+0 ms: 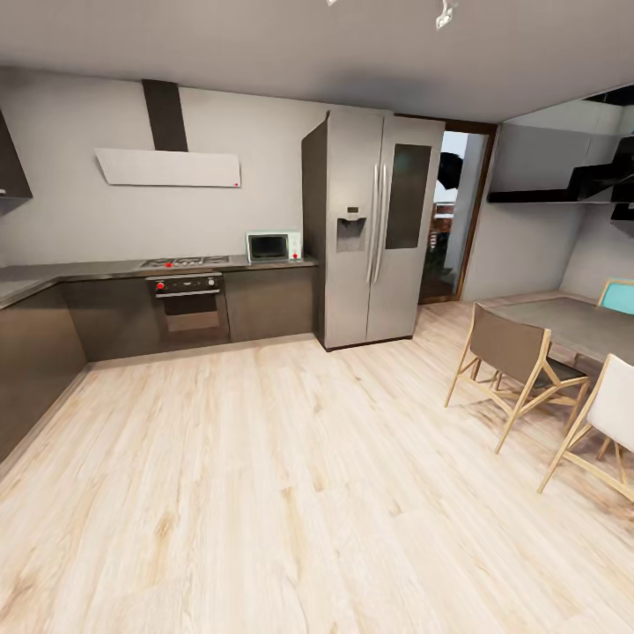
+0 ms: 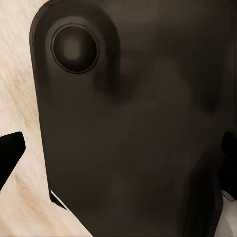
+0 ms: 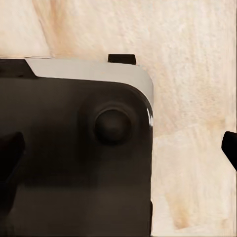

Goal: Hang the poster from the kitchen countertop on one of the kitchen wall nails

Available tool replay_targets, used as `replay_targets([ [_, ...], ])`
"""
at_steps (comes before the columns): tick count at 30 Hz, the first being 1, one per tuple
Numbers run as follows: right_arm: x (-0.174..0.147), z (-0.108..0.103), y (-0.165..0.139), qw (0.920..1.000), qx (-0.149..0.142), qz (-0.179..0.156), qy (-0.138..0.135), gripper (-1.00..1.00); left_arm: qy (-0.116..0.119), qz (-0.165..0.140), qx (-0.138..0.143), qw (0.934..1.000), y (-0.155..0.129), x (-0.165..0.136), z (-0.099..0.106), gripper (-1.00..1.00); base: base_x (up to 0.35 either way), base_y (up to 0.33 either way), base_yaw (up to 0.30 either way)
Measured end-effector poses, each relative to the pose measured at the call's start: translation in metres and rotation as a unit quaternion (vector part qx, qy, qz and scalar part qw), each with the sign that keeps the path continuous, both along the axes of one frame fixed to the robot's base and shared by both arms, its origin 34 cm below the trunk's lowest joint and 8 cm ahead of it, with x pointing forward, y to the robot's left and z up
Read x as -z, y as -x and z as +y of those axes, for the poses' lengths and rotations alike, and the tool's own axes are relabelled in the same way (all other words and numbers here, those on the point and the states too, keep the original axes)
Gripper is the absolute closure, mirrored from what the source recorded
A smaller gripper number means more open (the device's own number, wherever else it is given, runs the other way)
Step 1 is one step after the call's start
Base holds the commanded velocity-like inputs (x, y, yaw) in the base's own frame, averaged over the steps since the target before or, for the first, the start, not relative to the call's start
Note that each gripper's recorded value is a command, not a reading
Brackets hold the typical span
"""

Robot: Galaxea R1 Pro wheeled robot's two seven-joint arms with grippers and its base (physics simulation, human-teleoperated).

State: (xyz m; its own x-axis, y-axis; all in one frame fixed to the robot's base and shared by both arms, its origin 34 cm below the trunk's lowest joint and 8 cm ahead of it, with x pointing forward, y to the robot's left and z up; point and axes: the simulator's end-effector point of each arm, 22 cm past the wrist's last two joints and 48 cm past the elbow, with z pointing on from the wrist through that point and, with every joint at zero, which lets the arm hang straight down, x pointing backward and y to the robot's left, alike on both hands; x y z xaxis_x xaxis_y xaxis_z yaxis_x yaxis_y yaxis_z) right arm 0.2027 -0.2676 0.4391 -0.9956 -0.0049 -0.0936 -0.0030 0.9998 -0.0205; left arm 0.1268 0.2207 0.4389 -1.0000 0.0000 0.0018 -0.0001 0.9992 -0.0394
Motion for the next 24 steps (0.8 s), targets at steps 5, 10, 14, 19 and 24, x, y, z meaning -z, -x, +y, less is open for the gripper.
replay_targets([
  [5,-0.098,-0.003,-0.281,0.9519,-0.005,-0.306,0.004,-1.00,-0.007,-0.204,-0.010,0.9789,-0.191,-0.038,0.011,-1.00,0.000,0.000,0.000],
  [10,-0.087,-0.016,-0.260,0.9576,-0.008,-0.288,0.012,-1.00,-0.020,-0.303,-0.010,0.9528,-0.276,-0.085,0.034,-1.00,0.000,0.000,0.000],
  [14,-0.086,-0.016,-0.257,0.9582,-0.009,-0.286,0.012,-1.00,-0.022,-0.303,-0.010,0.9528,-0.276,-0.084,0.036,-1.00,0.000,0.000,0.030],
  [19,-0.086,-0.015,-0.256,0.9581,-0.006,-0.286,0.011,-1.00,-0.022,-0.302,-0.010,0.9529,-0.276,-0.084,0.036,-1.00,0.000,0.000,0.227],
  [24,-0.086,-0.012,-0.256,0.9581,-0.007,-0.286,0.011,-1.00,-0.022,-0.302,-0.010,0.9529,-0.276,-0.084,0.036,-1.00,0.000,0.000,0.279],
])
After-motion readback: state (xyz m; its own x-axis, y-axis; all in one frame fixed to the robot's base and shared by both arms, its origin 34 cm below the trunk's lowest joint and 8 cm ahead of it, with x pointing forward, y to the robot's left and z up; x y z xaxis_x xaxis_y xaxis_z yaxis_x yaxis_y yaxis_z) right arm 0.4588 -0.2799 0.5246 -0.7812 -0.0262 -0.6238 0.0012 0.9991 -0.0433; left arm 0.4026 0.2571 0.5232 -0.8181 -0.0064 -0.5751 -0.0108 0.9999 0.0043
